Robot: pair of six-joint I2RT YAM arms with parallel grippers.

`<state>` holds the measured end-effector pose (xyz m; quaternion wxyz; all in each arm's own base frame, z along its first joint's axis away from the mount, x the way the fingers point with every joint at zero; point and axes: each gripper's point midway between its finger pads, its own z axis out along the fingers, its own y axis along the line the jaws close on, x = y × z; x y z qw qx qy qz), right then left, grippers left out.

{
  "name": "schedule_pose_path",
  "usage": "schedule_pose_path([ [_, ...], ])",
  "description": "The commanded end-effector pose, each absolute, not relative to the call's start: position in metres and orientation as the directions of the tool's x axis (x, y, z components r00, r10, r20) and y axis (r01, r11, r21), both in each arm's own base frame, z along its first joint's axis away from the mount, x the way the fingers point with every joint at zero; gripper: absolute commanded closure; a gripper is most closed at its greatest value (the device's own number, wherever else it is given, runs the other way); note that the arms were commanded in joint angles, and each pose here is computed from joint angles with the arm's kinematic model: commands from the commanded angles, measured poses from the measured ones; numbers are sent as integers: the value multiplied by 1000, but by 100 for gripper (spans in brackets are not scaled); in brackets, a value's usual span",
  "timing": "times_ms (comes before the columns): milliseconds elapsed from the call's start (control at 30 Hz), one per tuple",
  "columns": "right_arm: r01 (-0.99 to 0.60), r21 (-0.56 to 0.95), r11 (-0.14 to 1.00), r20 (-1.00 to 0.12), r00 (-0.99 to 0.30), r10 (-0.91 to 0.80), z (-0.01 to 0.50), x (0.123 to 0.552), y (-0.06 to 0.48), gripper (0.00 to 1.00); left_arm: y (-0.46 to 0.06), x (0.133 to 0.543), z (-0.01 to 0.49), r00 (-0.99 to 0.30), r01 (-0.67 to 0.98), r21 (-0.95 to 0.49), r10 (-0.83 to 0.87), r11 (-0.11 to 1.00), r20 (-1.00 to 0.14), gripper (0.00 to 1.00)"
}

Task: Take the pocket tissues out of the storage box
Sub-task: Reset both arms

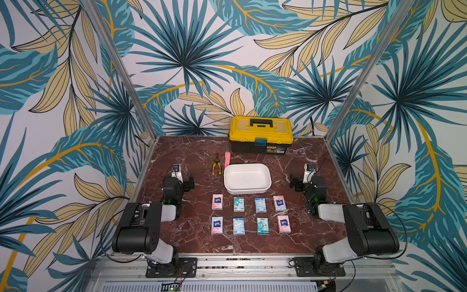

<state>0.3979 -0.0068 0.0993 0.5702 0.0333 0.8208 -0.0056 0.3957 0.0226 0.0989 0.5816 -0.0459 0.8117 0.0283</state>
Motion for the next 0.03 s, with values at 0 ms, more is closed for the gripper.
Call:
schedule_pose_path([
  [0, 76, 38, 996, -946, -317, 60, 108, 402, -9, 1, 24, 403, 114, -283, -105, -14, -43, 994, -958, 0],
])
